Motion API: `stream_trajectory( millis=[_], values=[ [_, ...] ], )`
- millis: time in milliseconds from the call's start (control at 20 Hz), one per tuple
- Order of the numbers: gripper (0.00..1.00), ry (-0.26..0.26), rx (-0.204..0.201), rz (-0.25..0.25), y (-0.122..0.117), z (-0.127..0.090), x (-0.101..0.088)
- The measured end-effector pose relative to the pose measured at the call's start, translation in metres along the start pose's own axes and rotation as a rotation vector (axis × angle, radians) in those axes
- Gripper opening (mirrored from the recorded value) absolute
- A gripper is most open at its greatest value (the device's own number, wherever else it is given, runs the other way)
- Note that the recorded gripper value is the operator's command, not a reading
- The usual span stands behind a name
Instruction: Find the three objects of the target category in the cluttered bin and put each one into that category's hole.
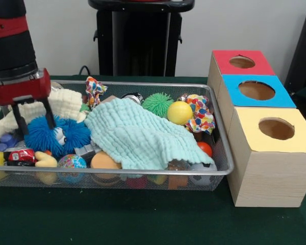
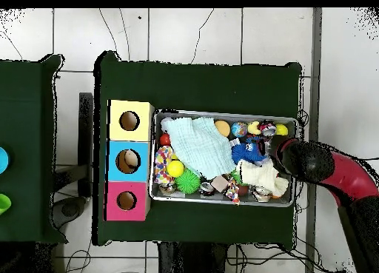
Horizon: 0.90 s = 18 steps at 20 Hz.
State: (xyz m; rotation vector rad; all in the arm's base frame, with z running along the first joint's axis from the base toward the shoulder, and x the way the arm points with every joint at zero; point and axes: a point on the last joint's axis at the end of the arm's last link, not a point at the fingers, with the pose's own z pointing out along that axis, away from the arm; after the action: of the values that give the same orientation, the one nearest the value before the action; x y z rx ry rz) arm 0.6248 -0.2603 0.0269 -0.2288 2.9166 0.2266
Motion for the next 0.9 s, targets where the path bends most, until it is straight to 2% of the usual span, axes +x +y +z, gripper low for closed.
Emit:
stream_trajectory(
  millis=[500, 900],
  values=[
    [1.0, -0.023, -0.071, 0.045, 0.015, 0.054, 0.022],
    [1.0, -0.06, -0.077, 0.075, 0.011, 0.068, 0.027]
  ],
)
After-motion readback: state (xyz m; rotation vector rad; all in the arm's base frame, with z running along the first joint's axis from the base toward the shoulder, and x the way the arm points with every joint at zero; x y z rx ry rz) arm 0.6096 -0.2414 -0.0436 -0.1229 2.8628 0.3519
